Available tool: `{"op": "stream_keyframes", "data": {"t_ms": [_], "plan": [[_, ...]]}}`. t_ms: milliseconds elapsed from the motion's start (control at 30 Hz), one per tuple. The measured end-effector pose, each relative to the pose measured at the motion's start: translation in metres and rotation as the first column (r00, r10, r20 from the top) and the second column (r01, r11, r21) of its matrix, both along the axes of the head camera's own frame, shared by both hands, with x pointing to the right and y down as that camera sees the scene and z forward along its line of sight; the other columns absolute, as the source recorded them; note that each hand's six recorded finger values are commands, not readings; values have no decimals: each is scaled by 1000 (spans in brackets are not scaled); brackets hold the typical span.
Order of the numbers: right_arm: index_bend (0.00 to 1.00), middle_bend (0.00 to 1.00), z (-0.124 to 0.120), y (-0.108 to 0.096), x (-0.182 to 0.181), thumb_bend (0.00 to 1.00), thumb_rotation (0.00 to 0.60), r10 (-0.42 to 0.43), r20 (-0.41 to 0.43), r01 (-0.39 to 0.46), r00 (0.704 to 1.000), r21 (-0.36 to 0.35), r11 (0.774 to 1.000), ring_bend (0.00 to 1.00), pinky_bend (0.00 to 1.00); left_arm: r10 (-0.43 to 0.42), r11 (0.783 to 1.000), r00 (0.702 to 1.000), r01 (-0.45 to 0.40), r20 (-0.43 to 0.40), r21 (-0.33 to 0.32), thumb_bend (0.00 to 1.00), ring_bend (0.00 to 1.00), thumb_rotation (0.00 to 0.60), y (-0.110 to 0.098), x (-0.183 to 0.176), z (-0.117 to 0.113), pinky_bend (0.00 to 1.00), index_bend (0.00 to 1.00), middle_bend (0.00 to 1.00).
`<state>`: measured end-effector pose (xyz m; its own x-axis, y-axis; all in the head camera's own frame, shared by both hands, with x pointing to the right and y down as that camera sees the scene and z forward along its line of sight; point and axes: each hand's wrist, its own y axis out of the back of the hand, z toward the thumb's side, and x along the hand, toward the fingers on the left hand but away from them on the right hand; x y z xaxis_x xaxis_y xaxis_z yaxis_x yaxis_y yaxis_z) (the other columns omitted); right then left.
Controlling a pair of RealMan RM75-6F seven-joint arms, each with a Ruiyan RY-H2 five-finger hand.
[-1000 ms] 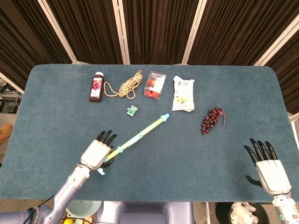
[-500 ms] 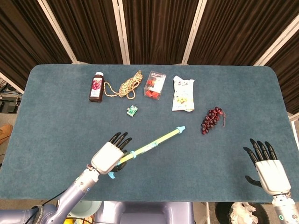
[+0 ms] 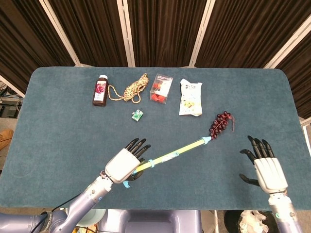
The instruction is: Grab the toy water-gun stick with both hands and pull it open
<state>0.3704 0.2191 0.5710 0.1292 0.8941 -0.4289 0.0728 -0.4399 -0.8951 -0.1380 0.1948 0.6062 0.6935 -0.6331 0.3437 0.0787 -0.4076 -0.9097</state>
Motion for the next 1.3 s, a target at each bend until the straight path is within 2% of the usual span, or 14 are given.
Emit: {"op": "stream_keyframes", "data": {"t_ms": [133, 300, 433, 533, 700, 867, 1300], "plan": [[333, 26, 7, -6, -13, 242, 600, 40, 38, -39, 998, -15, 999, 0, 0, 3, 1000, 1000, -3, -10, 9, 390, 0, 600, -2, 2, -6, 122, 633, 122], [346, 25, 20, -9, -25, 249, 600, 130, 91, -124, 987, -67, 990, 0, 0, -5, 1000, 1000, 5, -22, 9, 390, 0, 600, -4, 4, -11, 122, 633, 122], [350, 25, 31, -6, -33, 252, 600, 245, 144, -224, 959, -144, 964, 0, 0, -12, 1000, 999, 13, -35, 10, 390, 0, 600, -5, 6, -14, 122, 633, 122], [351, 25, 39, -7, -45, 255, 600, 299, 181, -269, 937, -176, 947, 0, 0, -9, 1000, 999, 10, -35, 11, 391, 0, 600, -5, 6, -15, 122, 633, 122], [362, 26, 41, -19, -62, 260, 600, 320, 235, -292, 918, -149, 945, 0, 0, -7, 1000, 999, 7, -39, 8, 390, 0, 600, -5, 5, -18, 122, 633, 122], [373, 27, 37, -28, -69, 261, 600, 320, 256, -297, 912, -127, 947, 0, 0, -3, 1000, 999, 3, -47, 4, 391, 0, 600, -3, 6, -19, 122, 633, 122], [398, 29, 42, -34, -83, 270, 600, 335, 272, -306, 902, -142, 941, 0, 0, 5, 1000, 998, -6, -68, -13, 390, 0, 600, 4, 15, -24, 122, 633, 121]]}}
